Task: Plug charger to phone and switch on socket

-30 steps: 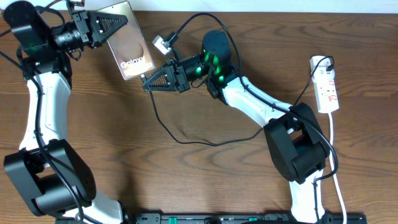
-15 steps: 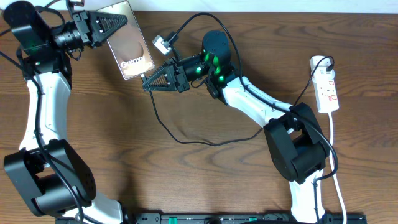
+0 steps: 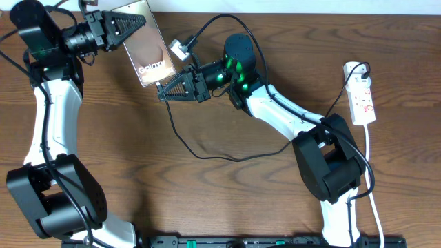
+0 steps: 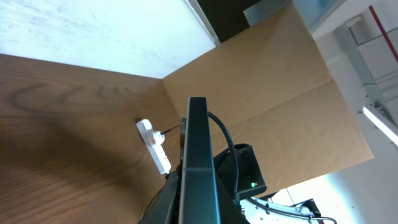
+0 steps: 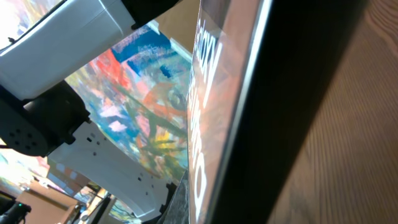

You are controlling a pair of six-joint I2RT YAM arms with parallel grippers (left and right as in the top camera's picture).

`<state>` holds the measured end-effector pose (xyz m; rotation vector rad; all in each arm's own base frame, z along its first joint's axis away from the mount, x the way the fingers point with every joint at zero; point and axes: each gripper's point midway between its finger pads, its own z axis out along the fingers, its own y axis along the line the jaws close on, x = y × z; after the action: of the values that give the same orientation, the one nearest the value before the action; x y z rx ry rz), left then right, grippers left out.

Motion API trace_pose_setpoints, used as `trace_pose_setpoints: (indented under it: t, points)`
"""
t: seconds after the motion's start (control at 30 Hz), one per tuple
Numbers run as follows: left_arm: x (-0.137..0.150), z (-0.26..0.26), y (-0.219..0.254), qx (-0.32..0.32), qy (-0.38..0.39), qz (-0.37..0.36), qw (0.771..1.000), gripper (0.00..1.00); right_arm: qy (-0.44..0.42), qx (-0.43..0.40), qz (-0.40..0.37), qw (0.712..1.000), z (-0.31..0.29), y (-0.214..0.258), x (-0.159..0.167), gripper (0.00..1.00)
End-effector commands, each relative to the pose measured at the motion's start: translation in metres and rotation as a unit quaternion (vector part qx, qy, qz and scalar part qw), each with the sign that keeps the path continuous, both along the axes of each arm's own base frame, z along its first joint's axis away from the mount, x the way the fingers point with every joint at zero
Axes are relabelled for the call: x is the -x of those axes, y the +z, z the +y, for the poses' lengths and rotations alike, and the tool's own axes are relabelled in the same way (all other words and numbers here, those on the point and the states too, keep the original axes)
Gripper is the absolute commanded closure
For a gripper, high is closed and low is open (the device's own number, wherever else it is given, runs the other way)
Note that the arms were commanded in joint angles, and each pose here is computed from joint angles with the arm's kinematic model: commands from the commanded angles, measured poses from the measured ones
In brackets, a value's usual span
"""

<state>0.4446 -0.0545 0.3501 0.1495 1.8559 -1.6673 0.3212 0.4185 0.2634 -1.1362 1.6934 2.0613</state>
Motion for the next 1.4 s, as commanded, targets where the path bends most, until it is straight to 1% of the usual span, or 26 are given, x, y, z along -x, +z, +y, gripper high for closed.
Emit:
trace_pose_setpoints:
  t: [0.0, 1.37]
  points:
    - [0.0095, -0.0055, 0.0152, -0.009, -0.015, -0.030, 0.999, 0.93, -0.019, -0.004, -0.001, 1.000, 0.0010, 0.0041, -0.0082, 0.99]
    - [0.0111, 0.0001, 0.0151, -0.011, -0.015, -0.033, 0.999, 0.93, -0.024, -0.004, -0.001, 1.000, -0.0071, 0.0037, -0.0156, 0.99]
